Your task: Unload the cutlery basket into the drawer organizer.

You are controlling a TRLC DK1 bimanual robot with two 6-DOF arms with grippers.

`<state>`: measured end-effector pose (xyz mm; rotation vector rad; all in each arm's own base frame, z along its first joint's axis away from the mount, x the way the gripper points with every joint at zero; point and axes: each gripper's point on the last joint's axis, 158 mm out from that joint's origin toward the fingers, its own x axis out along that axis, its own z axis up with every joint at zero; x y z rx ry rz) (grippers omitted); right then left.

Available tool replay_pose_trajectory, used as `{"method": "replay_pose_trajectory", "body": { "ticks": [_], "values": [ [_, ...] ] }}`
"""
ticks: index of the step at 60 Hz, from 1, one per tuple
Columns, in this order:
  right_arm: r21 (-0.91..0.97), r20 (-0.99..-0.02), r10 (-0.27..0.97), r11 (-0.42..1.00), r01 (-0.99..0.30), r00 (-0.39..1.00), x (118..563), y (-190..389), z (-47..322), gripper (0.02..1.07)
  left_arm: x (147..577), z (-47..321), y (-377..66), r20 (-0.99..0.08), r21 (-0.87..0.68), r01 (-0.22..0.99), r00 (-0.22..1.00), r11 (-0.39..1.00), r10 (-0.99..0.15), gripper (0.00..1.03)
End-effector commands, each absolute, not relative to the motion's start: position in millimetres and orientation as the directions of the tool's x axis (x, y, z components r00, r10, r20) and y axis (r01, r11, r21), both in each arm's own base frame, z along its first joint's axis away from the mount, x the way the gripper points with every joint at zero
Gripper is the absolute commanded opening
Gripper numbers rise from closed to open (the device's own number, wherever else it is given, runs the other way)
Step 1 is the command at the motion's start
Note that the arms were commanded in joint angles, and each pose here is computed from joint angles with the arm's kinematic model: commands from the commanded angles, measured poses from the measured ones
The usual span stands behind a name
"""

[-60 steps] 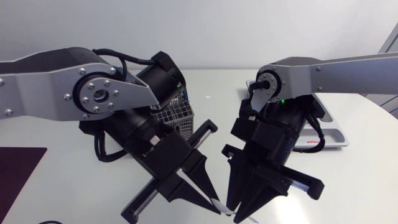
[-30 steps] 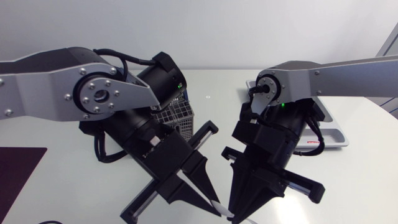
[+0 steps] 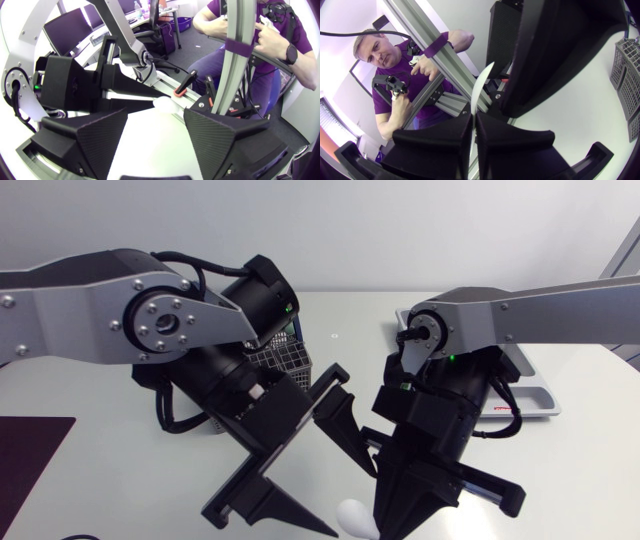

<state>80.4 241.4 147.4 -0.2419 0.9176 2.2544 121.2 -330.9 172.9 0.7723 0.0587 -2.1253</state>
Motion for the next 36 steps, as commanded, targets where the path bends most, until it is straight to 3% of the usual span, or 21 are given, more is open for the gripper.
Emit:
{"method": "replay_pose_trajectory", "body": {
  "ticks": [1,18,36],
  "values": [
    [0.557,-0.394,0.534,-0.509,-0.656,-0.748,78,236,150,0.09,133,177,-334,-0.54,0.224,0.755,-0.43,-0.616,-0.723,0.91],
    [0.527,-0.481,0.615,-0.367,-0.767,-0.625,116,219,140,0.09,174,209,-319,-0.521,0.233,0.852,-0.297,-0.469,-0.8,0.91],
    [0.228,-0.757,0.621,-0.043,-0.973,-0.205,188,193,100,0.1,235,232,-308,-0.497,0.116,0.973,-0.116,-0.198,-0.86,0.91]
  ]
}}
